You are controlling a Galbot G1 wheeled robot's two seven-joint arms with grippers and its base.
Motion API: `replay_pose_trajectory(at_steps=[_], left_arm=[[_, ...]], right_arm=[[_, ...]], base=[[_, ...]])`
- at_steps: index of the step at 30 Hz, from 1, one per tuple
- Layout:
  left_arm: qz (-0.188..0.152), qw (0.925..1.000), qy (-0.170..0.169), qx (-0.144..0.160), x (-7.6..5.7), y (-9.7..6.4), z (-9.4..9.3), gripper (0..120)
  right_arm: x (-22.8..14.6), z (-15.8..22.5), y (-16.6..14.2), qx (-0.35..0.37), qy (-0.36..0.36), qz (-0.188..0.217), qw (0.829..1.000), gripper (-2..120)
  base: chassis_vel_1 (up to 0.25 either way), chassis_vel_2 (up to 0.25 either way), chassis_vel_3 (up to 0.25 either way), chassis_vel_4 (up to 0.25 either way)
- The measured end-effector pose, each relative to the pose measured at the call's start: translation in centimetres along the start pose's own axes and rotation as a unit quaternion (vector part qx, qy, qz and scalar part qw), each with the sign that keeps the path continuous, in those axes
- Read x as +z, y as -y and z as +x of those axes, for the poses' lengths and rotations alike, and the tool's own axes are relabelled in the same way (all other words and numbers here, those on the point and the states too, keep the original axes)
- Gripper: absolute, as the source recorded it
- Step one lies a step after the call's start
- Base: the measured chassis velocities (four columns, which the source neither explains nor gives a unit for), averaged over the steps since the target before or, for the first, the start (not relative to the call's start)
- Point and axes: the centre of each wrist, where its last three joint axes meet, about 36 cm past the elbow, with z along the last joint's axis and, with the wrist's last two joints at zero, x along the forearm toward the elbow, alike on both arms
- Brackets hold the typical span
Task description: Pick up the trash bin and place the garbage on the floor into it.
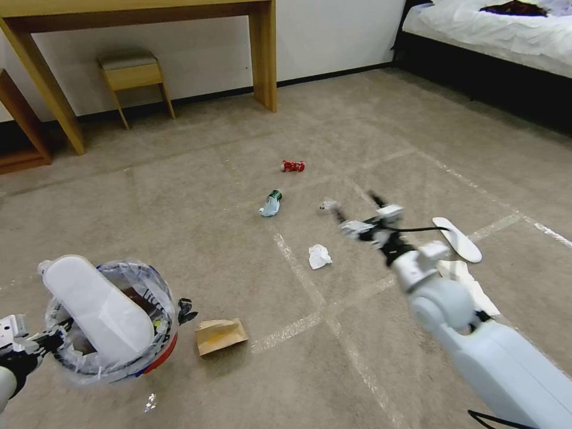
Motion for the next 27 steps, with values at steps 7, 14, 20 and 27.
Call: replay_pose_trajectory(at_steps=[7, 14, 20, 27], left_arm=[[0.007, 1.0, 0.002, -0.007, -0.3, -0.8, 0.2, 1], [0.02, 0.9997, 0.005, -0.011, 0.0, -1.3, -0.2, 1], [0.023, 0.9996, 0.004, -0.013, 0.2, -1.5, -0.3, 1], [0.03, 0.9994, 0.006, -0.017, 0.6, -1.7, -0.2, 1]], right_arm=[[1.0, -4.3, -4.6, -0.117, -0.151, -0.002, 0.982, 100], [1.5, -8.7, -6.9, -0.23, -0.303, 0.094, 0.92, 100], [2.3, -11.1, -6.1, -0.283, -0.332, 0.148, 0.887, 100], [4.7, -15.6, -7.8, -0.376, -0.321, 0.236, 0.836, 99]], base=[[0.0, 0.0, 0.0, 0.0], [0.0, 0.0, 0.0, 0.0], [0.0, 0.0, 0.0, 0.0], [0.0, 0.0, 0.0, 0.0]])
